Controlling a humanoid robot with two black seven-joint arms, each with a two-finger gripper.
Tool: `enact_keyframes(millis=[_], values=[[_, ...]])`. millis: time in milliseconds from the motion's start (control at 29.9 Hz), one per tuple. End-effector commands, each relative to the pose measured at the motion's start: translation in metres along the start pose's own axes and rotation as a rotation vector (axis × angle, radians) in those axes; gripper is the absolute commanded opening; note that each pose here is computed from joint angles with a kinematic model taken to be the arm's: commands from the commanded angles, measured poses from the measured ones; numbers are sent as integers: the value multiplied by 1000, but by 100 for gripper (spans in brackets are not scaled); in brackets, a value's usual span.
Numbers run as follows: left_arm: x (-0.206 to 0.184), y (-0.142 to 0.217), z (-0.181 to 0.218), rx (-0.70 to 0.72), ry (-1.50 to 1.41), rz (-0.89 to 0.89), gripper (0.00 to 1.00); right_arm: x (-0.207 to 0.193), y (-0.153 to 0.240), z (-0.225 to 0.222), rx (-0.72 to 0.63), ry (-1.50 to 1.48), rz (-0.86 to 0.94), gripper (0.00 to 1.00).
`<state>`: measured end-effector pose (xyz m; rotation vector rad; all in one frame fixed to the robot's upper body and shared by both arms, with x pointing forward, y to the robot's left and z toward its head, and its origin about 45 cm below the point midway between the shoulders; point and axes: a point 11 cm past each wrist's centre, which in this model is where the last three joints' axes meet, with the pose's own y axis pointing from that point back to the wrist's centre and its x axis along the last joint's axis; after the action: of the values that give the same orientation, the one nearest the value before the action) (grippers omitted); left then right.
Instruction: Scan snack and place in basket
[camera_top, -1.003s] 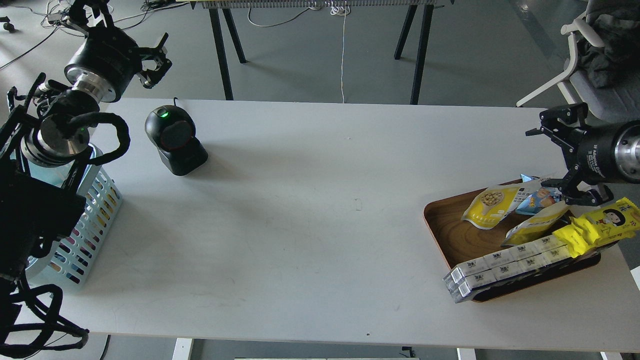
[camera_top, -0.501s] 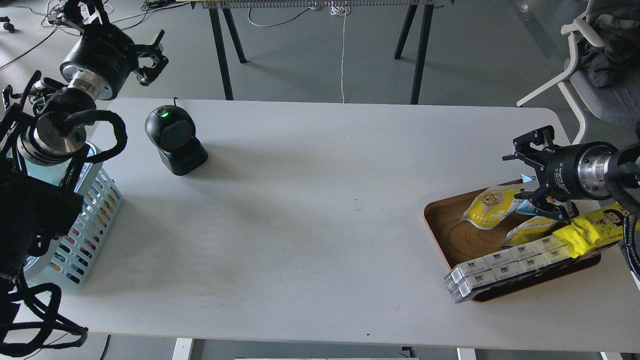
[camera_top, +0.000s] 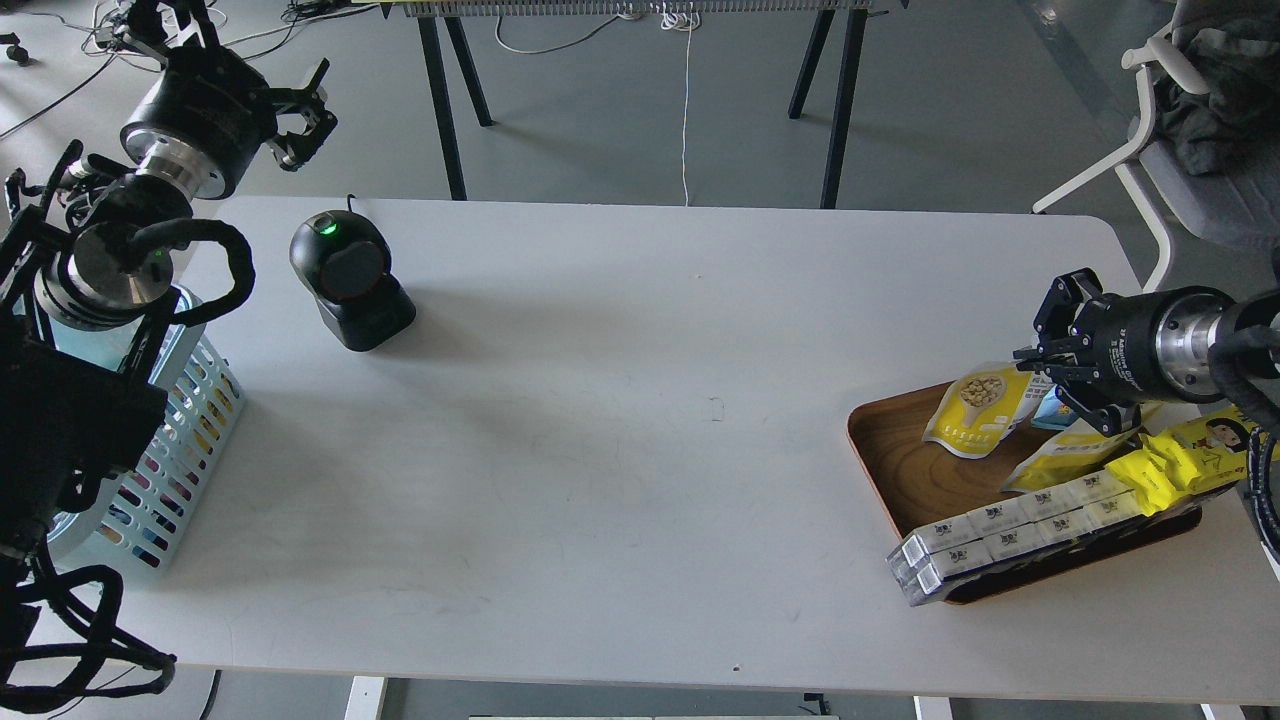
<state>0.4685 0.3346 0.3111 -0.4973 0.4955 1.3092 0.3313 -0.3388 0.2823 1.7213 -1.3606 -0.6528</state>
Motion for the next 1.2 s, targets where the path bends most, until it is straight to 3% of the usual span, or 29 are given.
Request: enact_keyframes(millis=[0, 568, 602, 669, 735, 903, 1170], values=[[1, 0, 0, 0, -1, 2, 100, 1, 1, -1, 4, -2, 1, 4], [7, 2, 4, -5, -11, 32, 100, -8, 50, -63, 197, 39, -5, 2], [10, 2, 6, -7, -16, 46, 100, -9, 51, -65, 204, 40, -6, 11], [13, 3, 8, -7, -19, 61, 100, -9, 53, -70, 219, 40, -6, 50], [14, 3, 8, -8, -20, 65, 100, -8, 57, -72, 236, 25, -11, 75], [20, 6, 10, -1, -38, 82, 100, 3, 65, -70, 261, -31, -14, 91], [27, 9, 23, -9, -67, 103, 100, 8, 76, -65, 205, -55, -14, 92]])
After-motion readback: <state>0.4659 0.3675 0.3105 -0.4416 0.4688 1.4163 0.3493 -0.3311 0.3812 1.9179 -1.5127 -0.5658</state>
